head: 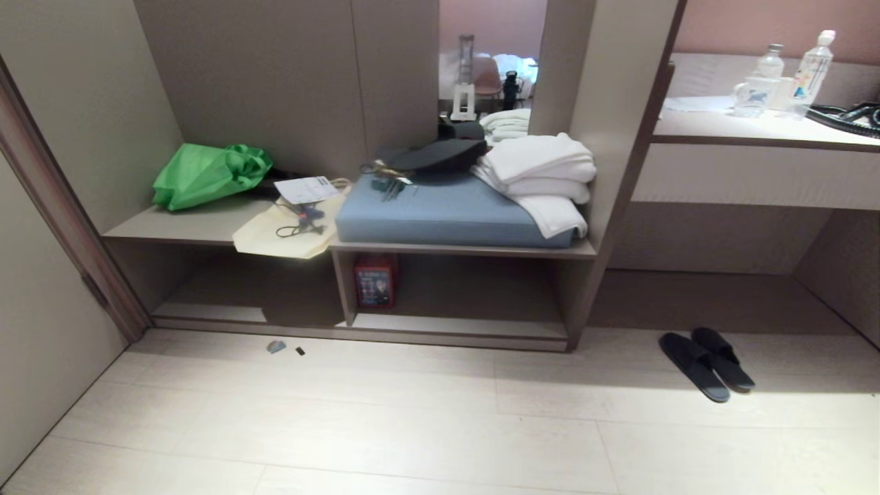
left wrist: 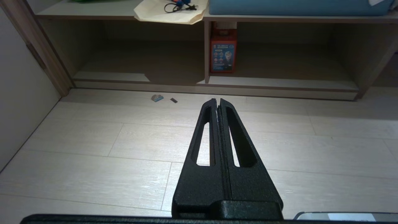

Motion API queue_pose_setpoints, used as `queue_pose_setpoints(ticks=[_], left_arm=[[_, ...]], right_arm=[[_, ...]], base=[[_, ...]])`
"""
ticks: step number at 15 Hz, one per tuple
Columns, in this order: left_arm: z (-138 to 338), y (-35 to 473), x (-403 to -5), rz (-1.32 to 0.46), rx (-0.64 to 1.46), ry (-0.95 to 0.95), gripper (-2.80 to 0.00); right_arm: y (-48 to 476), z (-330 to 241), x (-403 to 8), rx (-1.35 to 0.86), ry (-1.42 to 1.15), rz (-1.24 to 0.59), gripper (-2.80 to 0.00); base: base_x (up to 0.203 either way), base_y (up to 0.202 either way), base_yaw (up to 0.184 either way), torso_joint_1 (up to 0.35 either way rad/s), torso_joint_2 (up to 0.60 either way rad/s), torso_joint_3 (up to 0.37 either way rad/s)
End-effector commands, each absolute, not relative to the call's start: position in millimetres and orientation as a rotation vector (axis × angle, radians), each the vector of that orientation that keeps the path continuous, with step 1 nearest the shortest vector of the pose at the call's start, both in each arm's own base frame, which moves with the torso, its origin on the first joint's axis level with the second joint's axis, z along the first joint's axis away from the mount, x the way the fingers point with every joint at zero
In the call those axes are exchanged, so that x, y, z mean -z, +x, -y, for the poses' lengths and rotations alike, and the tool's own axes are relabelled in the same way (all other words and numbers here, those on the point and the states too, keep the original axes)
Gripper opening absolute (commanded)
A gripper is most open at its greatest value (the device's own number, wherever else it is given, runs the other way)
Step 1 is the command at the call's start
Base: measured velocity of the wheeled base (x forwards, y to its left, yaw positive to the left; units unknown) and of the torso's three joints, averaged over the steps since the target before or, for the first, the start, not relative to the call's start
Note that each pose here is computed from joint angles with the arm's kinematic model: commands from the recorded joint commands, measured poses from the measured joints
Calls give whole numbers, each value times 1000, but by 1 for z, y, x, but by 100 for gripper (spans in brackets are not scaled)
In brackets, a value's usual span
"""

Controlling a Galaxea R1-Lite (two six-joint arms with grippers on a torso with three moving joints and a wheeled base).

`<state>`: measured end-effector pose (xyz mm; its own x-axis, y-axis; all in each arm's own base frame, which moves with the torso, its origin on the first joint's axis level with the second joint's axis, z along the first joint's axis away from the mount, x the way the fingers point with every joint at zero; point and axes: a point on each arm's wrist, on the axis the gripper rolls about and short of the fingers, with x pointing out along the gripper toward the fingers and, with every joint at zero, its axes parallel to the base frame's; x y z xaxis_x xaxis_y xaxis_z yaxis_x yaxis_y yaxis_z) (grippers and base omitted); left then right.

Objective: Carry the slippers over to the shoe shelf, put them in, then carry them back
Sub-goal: Pick up the slippers on the floor

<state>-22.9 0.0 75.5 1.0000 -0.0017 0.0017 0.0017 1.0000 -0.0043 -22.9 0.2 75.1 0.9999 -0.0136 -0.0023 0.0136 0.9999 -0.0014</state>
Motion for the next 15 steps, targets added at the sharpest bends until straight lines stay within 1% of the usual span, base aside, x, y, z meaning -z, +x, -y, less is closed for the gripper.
queue_pose_setpoints(ticks=[1,10,15], left_arm=[[0,-23,-76,2,2,-5,-280],[0,-23,-76,2,2,-5,-280],[0,-23,-76,2,0,-5,-280]], right_arm=[[-23,0,-75,14,-2,-3,-280],[-23,0,-75,14,-3,-3,-280],[-23,0,-75,12,-3,-3,-280]], base=[[191,-4,53,3,2,5],[194,0,2,2,2,4],[197,1,-20,4,2,5]])
